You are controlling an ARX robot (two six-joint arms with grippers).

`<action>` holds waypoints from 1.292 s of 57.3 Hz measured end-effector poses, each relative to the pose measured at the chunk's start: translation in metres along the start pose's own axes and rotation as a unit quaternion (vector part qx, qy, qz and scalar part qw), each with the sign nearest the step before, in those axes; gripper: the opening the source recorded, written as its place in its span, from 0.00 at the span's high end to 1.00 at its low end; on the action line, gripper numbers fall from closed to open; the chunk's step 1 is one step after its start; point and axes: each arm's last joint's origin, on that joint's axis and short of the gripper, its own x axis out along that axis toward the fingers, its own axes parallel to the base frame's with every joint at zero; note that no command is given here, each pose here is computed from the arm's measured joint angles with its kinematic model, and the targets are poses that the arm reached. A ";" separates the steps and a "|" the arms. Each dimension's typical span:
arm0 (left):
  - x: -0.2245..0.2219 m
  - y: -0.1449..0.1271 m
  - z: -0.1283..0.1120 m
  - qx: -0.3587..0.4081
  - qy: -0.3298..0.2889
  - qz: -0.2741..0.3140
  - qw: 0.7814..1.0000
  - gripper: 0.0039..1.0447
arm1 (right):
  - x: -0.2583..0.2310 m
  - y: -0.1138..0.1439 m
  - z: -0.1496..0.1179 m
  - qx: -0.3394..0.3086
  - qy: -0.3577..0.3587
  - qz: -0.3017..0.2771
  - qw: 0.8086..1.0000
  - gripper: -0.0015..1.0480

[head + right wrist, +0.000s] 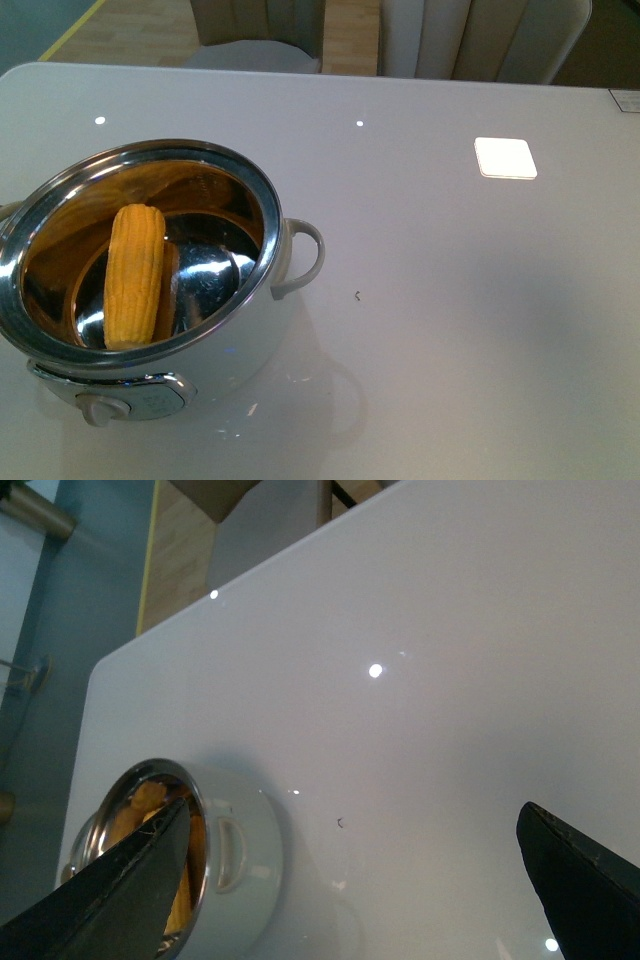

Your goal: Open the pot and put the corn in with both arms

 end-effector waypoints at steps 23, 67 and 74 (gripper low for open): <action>0.000 0.000 0.000 0.000 0.000 0.000 1.000 0.06 | -0.013 -0.028 -0.039 -0.257 -0.270 -0.040 0.927 0.70; 0.000 0.000 0.000 0.000 0.000 0.000 1.000 0.06 | -0.033 -0.047 -0.083 -0.270 -0.276 -0.041 0.922 0.98; 0.000 0.000 0.000 0.000 0.000 0.000 1.000 0.06 | -0.037 -0.046 -0.083 -0.270 -0.281 -0.040 0.920 0.98</action>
